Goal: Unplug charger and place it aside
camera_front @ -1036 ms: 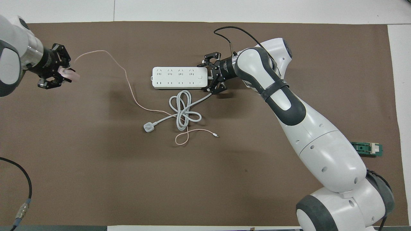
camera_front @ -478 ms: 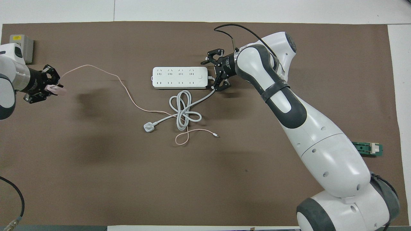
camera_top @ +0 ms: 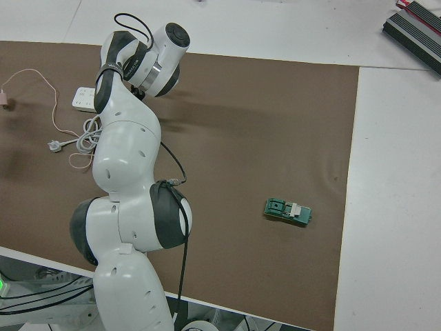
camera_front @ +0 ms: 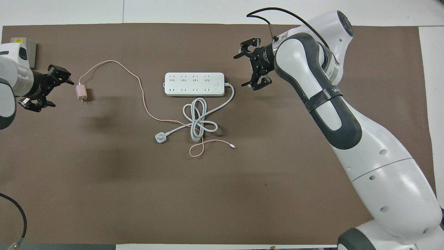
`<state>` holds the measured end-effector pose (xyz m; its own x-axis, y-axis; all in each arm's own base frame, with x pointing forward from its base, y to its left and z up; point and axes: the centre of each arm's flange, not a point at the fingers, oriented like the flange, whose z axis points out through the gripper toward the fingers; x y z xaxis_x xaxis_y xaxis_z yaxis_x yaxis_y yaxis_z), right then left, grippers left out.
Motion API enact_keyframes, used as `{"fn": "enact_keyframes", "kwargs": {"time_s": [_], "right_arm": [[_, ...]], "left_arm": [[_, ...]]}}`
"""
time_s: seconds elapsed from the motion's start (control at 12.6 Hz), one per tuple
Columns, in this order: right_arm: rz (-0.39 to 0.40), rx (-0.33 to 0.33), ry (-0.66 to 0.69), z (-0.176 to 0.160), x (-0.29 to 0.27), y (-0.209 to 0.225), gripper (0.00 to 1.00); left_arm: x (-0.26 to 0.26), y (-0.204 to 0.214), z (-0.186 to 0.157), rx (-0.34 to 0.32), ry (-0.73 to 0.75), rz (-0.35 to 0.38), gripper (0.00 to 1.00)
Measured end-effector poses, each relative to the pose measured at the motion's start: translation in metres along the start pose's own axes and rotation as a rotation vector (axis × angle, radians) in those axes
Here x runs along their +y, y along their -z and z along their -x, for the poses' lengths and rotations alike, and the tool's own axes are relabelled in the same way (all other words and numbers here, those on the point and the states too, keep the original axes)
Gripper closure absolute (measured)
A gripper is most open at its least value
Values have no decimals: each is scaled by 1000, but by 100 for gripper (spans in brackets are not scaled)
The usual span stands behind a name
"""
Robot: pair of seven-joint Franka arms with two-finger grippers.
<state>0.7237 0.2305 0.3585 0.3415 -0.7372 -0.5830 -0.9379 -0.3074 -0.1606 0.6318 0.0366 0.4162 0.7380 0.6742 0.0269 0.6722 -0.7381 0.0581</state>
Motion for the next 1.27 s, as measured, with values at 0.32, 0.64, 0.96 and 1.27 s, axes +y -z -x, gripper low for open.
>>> {"fn": "enact_keyframes", "kwargs": {"time_s": [0.32, 0.64, 0.96, 1.27], "right_arm": [[147, 212, 369, 57, 22, 104, 0], [344, 367, 917, 49, 69, 214, 0], [454, 399, 1173, 51, 106, 290, 0], [526, 444, 1184, 75, 143, 329, 0]], "left_arm": [[-3, 84, 40, -48, -316, -34, 0], [3, 149, 97, -79, -564, -51, 0], [15, 176, 128, -78, -813, -77, 0], [16, 183, 125, -61, -854, -63, 0]]}}
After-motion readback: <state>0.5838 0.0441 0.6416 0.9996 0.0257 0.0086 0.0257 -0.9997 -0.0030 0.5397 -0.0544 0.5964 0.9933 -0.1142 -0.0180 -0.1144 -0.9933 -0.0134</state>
